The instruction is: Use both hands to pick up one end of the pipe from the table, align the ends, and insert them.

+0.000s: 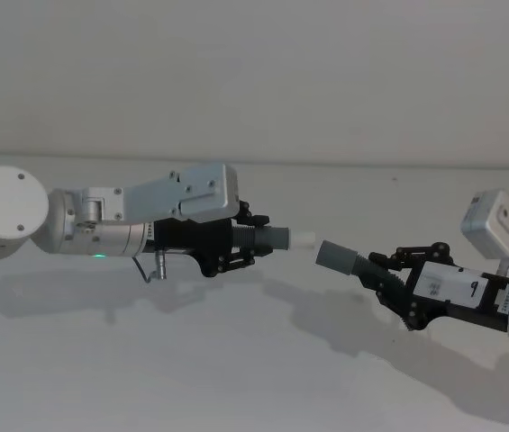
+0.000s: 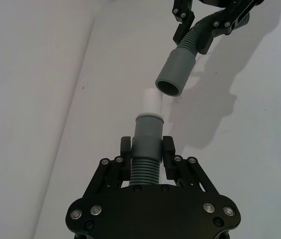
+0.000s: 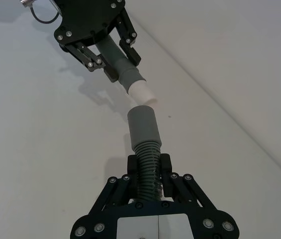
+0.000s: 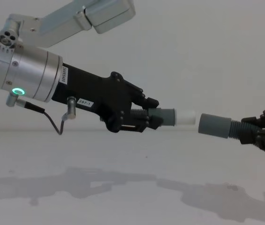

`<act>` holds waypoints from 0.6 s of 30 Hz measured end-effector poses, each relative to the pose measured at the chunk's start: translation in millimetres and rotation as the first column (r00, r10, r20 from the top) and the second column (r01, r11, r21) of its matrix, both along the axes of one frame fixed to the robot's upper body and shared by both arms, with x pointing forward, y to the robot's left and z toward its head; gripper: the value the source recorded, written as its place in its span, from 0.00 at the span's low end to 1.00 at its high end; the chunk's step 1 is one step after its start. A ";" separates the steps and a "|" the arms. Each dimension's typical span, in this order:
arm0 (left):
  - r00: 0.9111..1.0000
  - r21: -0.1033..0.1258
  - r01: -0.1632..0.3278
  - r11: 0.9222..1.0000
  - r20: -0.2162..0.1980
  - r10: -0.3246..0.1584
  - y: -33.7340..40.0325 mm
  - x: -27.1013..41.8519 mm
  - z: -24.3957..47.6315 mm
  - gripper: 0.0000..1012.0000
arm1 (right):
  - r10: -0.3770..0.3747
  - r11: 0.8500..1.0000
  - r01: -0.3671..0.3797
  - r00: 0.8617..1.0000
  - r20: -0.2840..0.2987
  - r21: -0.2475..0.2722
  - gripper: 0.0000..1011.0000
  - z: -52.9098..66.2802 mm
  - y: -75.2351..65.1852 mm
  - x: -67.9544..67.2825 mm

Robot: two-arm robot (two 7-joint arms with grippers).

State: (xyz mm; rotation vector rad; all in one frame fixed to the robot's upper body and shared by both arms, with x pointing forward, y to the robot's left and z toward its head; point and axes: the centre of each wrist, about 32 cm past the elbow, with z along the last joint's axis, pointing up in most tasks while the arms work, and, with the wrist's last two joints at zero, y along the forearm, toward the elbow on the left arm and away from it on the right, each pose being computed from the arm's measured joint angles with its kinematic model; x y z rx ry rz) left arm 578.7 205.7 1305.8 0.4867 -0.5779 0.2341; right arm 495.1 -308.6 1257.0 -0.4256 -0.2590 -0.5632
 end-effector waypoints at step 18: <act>1.000 -0.009 0.018 1.000 -0.001 -0.018 -5.0 1.1 -1.8 0.36 | -0.005 1.000 0.005 1.000 0.006 0.011 0.26 2.2 -0.4 -0.9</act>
